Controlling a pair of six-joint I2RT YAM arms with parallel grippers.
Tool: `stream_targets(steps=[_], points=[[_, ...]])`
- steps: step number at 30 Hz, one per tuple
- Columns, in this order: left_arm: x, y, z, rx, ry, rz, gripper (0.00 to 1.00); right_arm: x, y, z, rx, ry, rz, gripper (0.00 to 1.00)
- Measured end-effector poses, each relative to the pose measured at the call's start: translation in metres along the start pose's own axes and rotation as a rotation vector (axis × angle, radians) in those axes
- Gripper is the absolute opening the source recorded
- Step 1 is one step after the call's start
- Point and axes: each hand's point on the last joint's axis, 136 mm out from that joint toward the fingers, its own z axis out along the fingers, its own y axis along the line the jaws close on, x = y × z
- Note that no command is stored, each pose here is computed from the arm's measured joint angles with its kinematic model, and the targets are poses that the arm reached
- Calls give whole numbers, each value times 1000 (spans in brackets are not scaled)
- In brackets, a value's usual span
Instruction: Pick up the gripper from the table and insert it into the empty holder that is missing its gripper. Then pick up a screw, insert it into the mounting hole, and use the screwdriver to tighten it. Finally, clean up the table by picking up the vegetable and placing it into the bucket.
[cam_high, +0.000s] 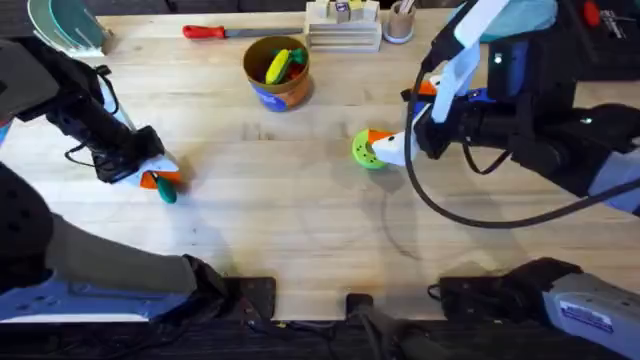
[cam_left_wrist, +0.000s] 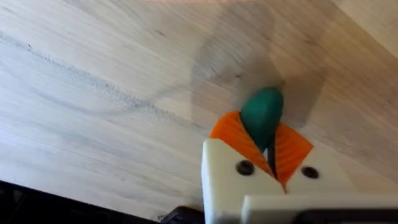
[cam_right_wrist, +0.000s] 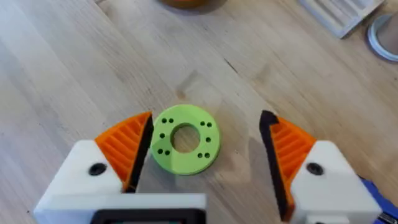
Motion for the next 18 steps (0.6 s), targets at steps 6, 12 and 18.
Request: stream_targets(steps=[6, 12, 18], points=[[6, -24, -24, -12, 33, 79, 25, 0, 0, 0, 0, 0, 0, 992], [-38, -99, -90, 29, -210, 228, 25, 0, 0, 0, 0, 0, 0, 991], [-68, -211, -152, 230, -541, 409, 25, 0, 0, 0, 0, 1, 0, 992]])
